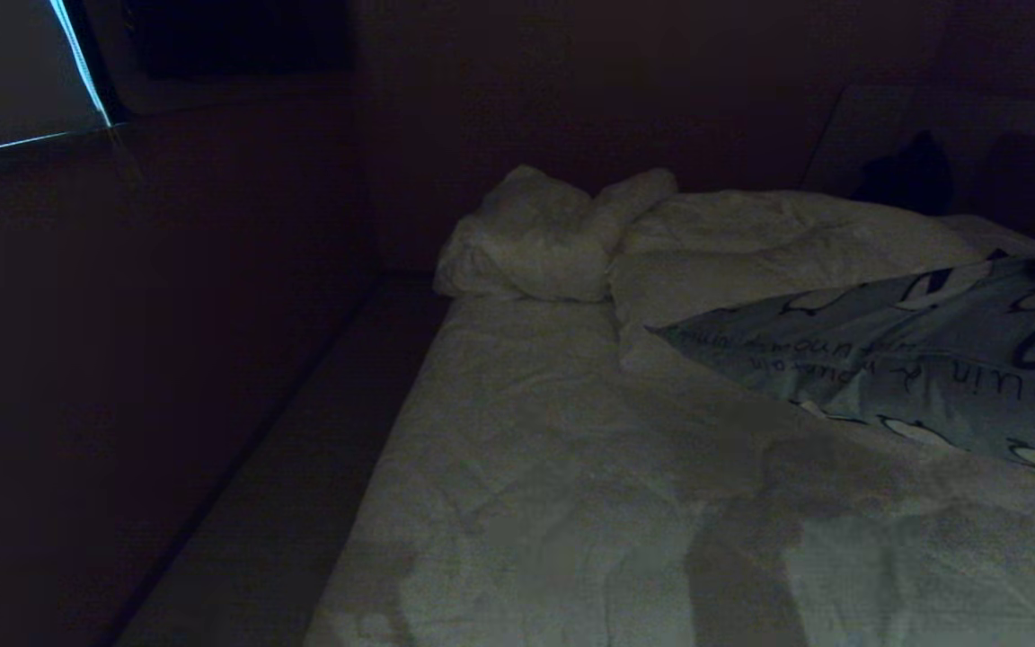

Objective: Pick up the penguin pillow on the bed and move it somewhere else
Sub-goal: Place the pillow at the end of the bed

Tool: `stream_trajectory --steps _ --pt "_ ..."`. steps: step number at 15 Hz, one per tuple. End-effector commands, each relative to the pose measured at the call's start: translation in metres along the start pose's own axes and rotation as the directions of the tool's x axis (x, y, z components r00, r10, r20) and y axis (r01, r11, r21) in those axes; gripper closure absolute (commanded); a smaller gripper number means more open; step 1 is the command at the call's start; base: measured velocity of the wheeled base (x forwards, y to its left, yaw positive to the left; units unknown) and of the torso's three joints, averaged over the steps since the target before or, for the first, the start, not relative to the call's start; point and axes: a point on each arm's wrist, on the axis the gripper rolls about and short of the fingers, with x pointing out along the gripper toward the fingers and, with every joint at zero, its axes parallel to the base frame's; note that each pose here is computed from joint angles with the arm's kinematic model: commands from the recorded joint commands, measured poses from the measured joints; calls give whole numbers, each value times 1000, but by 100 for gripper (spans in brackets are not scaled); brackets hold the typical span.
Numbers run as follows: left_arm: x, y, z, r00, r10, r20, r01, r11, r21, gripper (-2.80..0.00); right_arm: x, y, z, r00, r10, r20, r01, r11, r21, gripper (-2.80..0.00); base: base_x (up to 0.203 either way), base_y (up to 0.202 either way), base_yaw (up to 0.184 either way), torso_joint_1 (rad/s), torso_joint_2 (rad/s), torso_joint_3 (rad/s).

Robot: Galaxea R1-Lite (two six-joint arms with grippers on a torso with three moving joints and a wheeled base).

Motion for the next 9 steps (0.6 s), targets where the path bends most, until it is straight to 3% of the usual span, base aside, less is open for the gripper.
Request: stream_trajectory --steps 1,9 --pt "0 0 0 1000 1 -1 -1 1000 -1 0 0 0 -1 1000 2 -1 -2 1000 1 0 100 0 3 14 4 2" --pt "0 0 0 1000 1 -1 -1 1000 -1 0 7 9 -4 999 33 -15 -33 999 -2 0 0 0 0 0 0 0"
